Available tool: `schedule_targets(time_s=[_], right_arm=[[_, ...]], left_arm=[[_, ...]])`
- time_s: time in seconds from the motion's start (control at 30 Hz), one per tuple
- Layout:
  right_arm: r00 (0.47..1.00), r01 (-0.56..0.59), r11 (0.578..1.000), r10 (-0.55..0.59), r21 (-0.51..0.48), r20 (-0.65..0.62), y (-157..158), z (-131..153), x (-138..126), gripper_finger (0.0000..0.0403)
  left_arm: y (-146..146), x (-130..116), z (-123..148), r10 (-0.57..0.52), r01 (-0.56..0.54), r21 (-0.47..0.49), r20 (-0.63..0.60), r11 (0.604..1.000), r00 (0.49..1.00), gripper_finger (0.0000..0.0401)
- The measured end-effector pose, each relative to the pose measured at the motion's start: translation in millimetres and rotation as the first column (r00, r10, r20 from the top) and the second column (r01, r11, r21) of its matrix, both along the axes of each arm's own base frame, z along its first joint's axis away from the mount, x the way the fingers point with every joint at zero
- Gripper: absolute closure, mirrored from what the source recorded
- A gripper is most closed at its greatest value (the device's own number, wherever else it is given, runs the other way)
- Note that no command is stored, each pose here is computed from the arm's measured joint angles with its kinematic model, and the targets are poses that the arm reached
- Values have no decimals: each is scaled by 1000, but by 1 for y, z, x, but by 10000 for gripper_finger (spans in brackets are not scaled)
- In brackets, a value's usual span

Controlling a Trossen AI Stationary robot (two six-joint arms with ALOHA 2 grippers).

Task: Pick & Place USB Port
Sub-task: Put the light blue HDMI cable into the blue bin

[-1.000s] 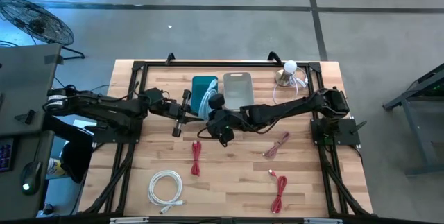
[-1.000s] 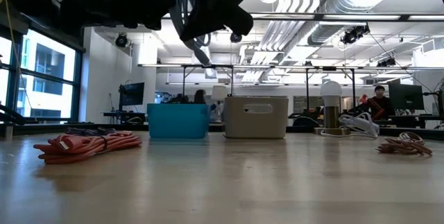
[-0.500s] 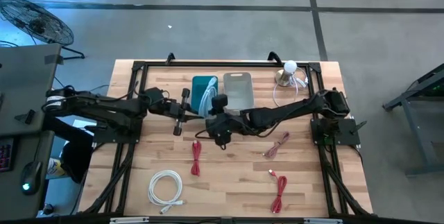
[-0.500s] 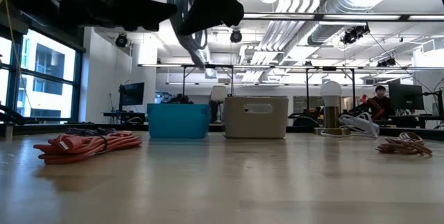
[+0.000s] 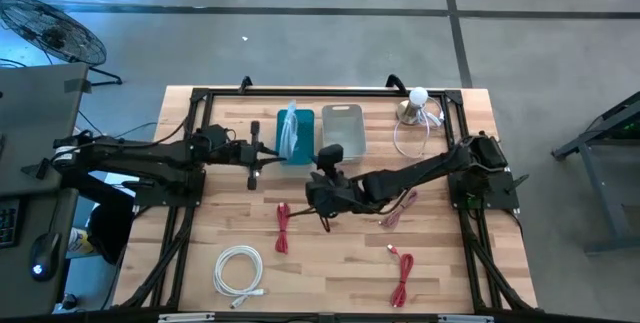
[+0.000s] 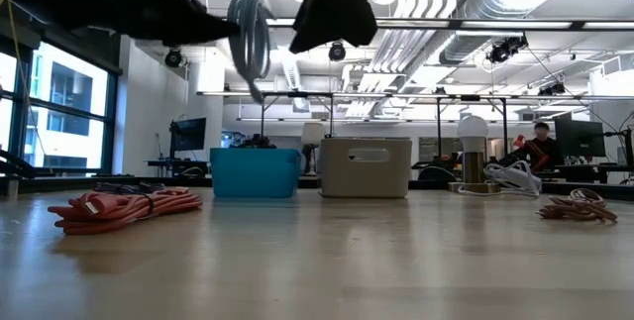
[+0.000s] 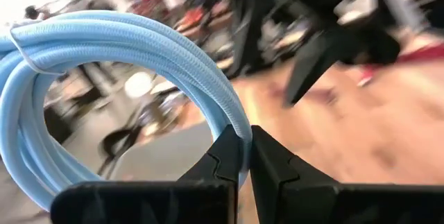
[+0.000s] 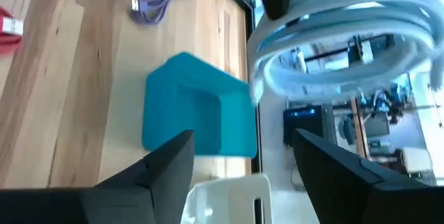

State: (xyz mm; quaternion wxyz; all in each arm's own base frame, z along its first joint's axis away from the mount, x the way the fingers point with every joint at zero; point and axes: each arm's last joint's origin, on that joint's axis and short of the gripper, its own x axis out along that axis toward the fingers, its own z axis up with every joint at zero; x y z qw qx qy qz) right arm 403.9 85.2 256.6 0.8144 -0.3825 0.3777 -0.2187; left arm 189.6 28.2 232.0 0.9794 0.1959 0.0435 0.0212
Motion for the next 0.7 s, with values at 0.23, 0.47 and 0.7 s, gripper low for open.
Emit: schedule_targets(time_s=[0.23, 0.47, 0.7], right_arm=[[999, 51, 996, -52, 76, 8, 2, 7, -15, 173], [996, 35, 973, -51, 226, 68, -1, 33, -32, 175], [996, -25, 954, -3, 299, 94, -2, 46, -38, 176]], left_arm=[[6, -7, -7, 238, -226, 108, -106, 968, 966, 391], [14, -5, -14, 474, -456, 143, -129, 878, 871, 391], [18, 16, -25, 495, -477, 149, -130, 866, 859, 391]])
